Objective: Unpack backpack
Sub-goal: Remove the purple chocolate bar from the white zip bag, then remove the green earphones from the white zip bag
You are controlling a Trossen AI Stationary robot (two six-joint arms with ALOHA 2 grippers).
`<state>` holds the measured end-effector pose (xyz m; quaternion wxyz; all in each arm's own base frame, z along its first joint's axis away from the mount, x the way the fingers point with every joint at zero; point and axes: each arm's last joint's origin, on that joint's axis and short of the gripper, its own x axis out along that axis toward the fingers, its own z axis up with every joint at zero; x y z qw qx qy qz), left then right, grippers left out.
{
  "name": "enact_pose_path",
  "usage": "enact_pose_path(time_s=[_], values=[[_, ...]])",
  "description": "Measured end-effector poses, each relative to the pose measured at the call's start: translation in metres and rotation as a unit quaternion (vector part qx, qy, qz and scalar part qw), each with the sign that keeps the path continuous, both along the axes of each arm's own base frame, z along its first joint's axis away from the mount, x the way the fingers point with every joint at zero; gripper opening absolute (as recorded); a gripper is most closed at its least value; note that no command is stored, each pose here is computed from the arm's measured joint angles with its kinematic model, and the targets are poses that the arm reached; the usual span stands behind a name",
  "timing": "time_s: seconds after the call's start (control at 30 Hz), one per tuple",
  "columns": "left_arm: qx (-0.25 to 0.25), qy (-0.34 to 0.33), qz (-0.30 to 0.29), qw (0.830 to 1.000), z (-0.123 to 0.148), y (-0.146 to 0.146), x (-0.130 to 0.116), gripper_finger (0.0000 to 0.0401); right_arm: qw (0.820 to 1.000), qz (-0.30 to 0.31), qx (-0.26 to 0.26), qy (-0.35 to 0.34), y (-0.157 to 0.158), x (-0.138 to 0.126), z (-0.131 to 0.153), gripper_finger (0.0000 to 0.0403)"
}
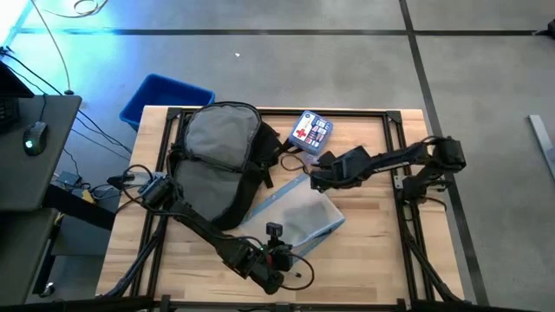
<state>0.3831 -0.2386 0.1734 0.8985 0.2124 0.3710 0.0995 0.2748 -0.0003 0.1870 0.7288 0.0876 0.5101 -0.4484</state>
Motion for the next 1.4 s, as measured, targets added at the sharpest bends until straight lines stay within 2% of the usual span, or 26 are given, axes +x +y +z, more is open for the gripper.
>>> enact_pose_path(time_s=[0.13,0.27,0.33,0.4,0.5,0.57,0.63,0.67,0.77,0.83,1.0,1.07,1.13,1.2,1.33,1.4], values=[[-0.004,0.002,0.004,1.0,0.0,-0.002,-0.002,0.0,0.998,0.038,-0.039,-0.033,0.038,-0.01,0.033,0.0193],[0.01,0.001,0.013,1.0,-0.001,-0.002,-0.005,0.0,0.982,0.14,-0.029,-0.127,0.102,-0.02,0.04,0.0201],[0.025,-0.002,0.02,0.999,-0.001,-0.001,-0.006,0.0,0.958,0.222,-0.021,-0.182,0.142,-0.026,0.031,0.0201],[0.035,-0.001,0.025,0.999,-0.001,0.0,-0.007,0.0,0.924,0.297,-0.002,-0.239,0.179,-0.032,0.018,0.0201],[0.038,-0.003,0.025,0.999,-0.001,-0.001,-0.007,0.0,0.873,0.395,0.013,-0.287,0.226,-0.039,-0.008,0.0201],[0.038,-0.004,0.026,0.999,-0.001,-0.001,-0.007,0.0,0.851,0.435,-0.013,-0.295,0.247,-0.039,-0.029,0.02],[0.039,-0.004,0.024,0.999,-0.001,-0.001,-0.007,0.0,0.837,0.468,-0.047,-0.28,0.258,-0.031,-0.049,0.0196],[0.041,-0.004,0.023,0.999,-0.001,-0.001,-0.007,0.0,0.833,0.478,-0.061,-0.271,0.263,-0.024,-0.058,0.0194],[0.046,-0.006,0.024,0.999,-0.001,-0.001,-0.007,0.0,0.837,0.481,-0.128,-0.228,0.264,-0.003,-0.08,0.0186],[0.05,-0.004,0.021,0.999,-0.001,-0.001,-0.007,0.0,0.834,0.487,-0.166,-0.198,0.263,0.012,-0.083,0.0182],[0.05,0.0,0.015,0.999,-0.001,-0.002,-0.007,0.0,0.836,0.494,-0.186,-0.15,0.256,0.035,-0.072,0.0182],[0.048,0.001,0.012,0.999,-0.001,-0.003,-0.008,0.0,0.829,0.509,-0.195,-0.124,0.253,0.042,-0.068,0.0182],[0.047,0.002,0.011,0.999,-0.001,-0.004,-0.008,0.0,0.82,0.53,-0.192,-0.097,0.247,0.047,-0.068,0.0182],[0.045,0.003,0.009,0.999,-0.001,-0.005,-0.009,0.0,0.821,0.536,-0.181,-0.082,0.238,0.053,-0.07,0.0182],[0.046,0.003,0.009,0.999,-0.001,-0.006,-0.01,0.0,0.837,0.52,-0.149,-0.085,0.222,0.064,-0.071,0.0177],[0.045,0.004,0.009,0.999,-0.002,-0.006,-0.01,0.0,0.846,0.51,-0.118,-0.095,0.218,0.067,-0.071,0.0161]])
